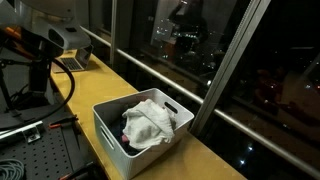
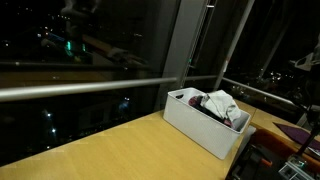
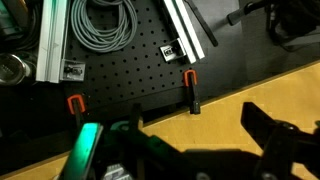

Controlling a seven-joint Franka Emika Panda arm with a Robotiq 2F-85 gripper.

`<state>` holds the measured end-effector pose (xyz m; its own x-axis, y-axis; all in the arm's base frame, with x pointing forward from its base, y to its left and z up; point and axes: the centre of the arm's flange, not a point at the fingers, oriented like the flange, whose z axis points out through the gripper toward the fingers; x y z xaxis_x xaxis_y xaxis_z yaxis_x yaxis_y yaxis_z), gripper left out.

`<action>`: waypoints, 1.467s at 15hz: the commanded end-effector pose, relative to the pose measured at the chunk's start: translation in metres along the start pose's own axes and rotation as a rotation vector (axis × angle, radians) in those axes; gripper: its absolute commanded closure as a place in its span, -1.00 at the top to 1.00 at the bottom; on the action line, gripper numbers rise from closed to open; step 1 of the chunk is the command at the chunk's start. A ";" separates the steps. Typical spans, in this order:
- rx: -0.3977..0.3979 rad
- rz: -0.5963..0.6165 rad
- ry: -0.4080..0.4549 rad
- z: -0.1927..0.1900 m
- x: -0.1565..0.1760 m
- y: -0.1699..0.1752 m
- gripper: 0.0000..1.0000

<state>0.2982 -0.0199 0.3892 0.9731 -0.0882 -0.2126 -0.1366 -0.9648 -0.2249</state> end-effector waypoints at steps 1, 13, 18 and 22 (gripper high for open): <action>0.000 0.000 0.000 0.000 0.000 0.000 1.00; -0.016 -0.041 0.078 -0.007 0.013 -0.002 1.00; -0.090 -0.138 0.276 -0.018 0.051 -0.005 1.00; -0.201 -0.185 0.416 -0.020 0.098 -0.015 1.00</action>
<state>0.3550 -0.0249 0.4009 0.9872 -0.0074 0.1591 0.0100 -0.9940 -0.1087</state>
